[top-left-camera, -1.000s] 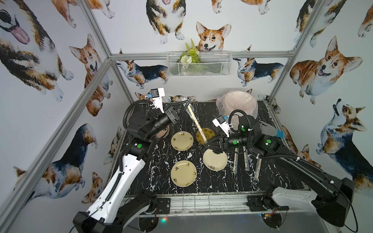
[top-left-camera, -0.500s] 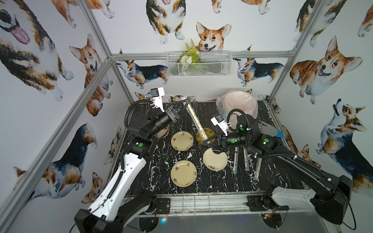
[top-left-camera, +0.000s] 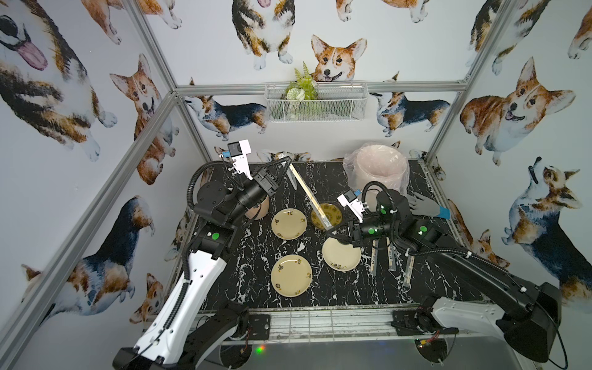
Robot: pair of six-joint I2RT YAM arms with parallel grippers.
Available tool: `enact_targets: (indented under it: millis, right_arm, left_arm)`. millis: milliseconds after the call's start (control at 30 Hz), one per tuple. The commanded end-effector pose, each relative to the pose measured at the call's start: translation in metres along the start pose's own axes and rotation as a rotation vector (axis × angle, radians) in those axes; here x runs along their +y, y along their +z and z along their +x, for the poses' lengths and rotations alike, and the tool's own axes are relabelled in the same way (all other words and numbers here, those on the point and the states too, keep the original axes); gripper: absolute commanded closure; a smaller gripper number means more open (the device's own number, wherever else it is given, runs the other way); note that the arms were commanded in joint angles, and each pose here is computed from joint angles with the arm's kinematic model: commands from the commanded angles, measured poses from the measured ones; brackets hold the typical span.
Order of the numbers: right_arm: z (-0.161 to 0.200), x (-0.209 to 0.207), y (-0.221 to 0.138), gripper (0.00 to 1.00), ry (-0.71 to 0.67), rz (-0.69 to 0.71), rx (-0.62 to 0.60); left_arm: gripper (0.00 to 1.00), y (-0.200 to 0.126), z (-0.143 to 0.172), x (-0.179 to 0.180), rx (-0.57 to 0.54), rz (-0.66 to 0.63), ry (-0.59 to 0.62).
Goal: Remove the packaging of disposable chopsticks
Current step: Remove the packet bag from the disposable chopsticks, then place the packet bag in the trash bin.
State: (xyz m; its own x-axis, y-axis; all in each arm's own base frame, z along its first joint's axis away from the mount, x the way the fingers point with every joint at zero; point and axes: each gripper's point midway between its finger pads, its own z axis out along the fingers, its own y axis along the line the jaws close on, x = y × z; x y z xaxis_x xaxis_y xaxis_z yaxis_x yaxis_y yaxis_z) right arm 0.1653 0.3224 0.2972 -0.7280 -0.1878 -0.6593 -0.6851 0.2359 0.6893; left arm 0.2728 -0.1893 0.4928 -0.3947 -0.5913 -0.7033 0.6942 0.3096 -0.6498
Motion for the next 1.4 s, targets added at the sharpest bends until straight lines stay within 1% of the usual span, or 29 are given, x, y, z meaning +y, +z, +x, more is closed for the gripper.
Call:
enact_targets:
  millis: [0, 67, 133, 267, 333, 400, 467, 533, 600, 733, 833, 1000, 1100, 1200, 1333, 1367]
  right_arm:
    - [-0.004, 0.003, -0.008, 1.00, -0.003, 0.015, -0.031]
    - [-0.006, -0.005, -0.012, 1.00, 0.020, 0.046, -0.048]
    - [-0.009, -0.021, -0.021, 1.00, 0.065, 0.106, -0.073]
    - [-0.020, -0.063, -0.057, 1.00, 0.187, 0.303, -0.140]
    - [-0.030, -0.081, -0.079, 1.00, 0.232, 0.424, -0.173]
    - [-0.040, -0.094, -0.101, 1.00, 0.255, 0.531, -0.196]
    - [-0.056, -0.100, -0.128, 1.00, 0.253, 0.639, -0.232]
    - [-0.065, -0.119, -0.148, 1.00, 0.272, 0.764, -0.222]
    - [-0.076, -0.131, -0.169, 1.00, 0.285, 0.856, -0.221]
    - [-0.085, -0.162, -0.213, 1.00, 0.254, 1.150, -0.096]
    - [-0.091, -0.181, -0.229, 1.00, 0.240, 1.274, -0.004]
    - [-0.094, -0.214, -0.233, 1.00, 0.250, 1.368, 0.178]
    - [-0.096, -0.229, -0.242, 1.00, 0.252, 1.449, 0.277]
    - [-0.107, -0.241, -0.241, 1.00, 0.242, 1.458, 0.305]
    - [-0.119, -0.249, -0.239, 1.00, 0.222, 1.468, 0.306]
    - [-0.119, -0.250, -0.239, 0.93, 0.225, 1.467, 0.303]
  left_arm:
    - [1.00, -0.002, -0.006, -0.005, -0.023, 0.012, 0.017]
    - [1.00, -0.006, -0.009, -0.003, -0.035, -0.010, 0.029]
    - [1.00, -0.015, -0.017, 0.003, -0.064, -0.073, 0.063]
    - [1.00, -0.043, -0.038, 0.010, -0.141, -0.264, 0.220]
    - [1.00, -0.053, -0.043, 0.010, -0.167, -0.315, 0.270]
    - [1.00, -0.058, -0.044, 0.011, -0.177, -0.333, 0.293]
    - [1.00, -0.059, -0.039, 0.013, -0.162, -0.330, 0.295]
    - [1.00, -0.057, -0.032, 0.017, -0.137, -0.325, 0.285]
    - [1.00, -0.056, -0.025, 0.020, -0.115, -0.317, 0.278]
    - [1.00, -0.058, -0.015, 0.021, -0.079, -0.302, 0.275]
    - [1.00, -0.058, -0.009, 0.022, -0.053, -0.299, 0.279]
    - [1.00, -0.059, -0.004, 0.020, -0.033, -0.286, 0.285]
    - [1.00, -0.060, -0.003, 0.020, -0.030, -0.284, 0.286]
    - [1.00, -0.061, -0.002, 0.019, -0.028, -0.282, 0.293]
    - [1.00, -0.063, -0.003, 0.017, -0.031, -0.285, 0.304]
    - [1.00, -0.063, -0.004, 0.017, -0.031, -0.285, 0.305]
